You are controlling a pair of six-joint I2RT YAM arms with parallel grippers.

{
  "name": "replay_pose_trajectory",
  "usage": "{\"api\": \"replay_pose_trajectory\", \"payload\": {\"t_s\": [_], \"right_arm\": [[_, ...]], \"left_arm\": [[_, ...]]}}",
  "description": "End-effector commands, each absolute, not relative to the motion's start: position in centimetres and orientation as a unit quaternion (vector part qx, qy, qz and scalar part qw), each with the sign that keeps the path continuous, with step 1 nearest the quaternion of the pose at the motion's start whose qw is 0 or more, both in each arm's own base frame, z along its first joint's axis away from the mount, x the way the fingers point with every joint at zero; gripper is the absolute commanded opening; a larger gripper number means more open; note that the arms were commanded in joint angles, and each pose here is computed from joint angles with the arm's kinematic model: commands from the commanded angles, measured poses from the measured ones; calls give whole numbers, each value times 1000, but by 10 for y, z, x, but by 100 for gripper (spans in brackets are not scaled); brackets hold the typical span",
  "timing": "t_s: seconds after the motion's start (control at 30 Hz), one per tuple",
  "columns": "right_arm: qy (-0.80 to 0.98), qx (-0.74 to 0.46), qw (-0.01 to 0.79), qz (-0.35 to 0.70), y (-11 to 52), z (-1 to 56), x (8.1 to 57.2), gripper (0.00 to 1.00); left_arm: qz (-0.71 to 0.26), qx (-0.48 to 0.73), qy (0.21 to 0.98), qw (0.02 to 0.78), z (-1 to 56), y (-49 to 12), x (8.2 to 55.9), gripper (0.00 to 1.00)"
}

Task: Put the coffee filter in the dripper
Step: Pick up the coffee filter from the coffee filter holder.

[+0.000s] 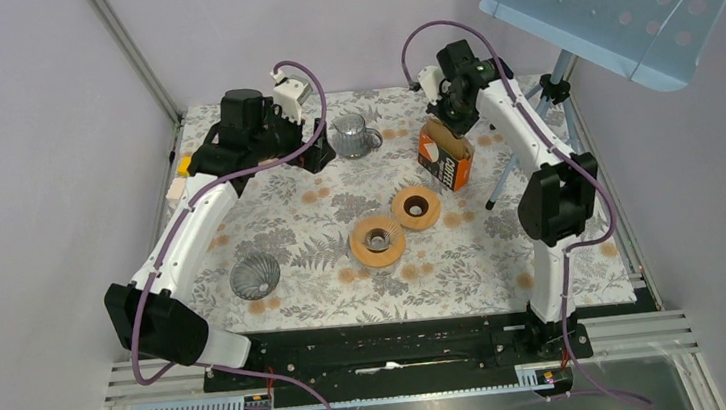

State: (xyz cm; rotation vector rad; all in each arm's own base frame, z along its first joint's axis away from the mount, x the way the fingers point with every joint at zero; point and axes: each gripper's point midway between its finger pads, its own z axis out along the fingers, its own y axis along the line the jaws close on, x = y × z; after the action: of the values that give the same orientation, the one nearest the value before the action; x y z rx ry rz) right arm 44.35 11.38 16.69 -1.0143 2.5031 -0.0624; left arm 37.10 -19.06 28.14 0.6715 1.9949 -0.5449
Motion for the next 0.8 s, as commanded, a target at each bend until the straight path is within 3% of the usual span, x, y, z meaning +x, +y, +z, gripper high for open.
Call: {"api": "replay_pose_trajectory", "payload": {"t_s": [0.0,0.2,0.5,0.77], "right_arm": [[897,-362,253,-13,113,208,433,0],[895,-357,268,5,117,220,428,0],[873,-365,321,50,129,234,419,0],[859,-361,360,37,123,232,412,0]], "left_arm": [[-219,280,790,500,301,-193,380,99],[-250,295,777,496,301,-206,381,99],[-388,312,697,515,319,-275,409,96],[-463,214,735,447,294,-354,454,83]]}}
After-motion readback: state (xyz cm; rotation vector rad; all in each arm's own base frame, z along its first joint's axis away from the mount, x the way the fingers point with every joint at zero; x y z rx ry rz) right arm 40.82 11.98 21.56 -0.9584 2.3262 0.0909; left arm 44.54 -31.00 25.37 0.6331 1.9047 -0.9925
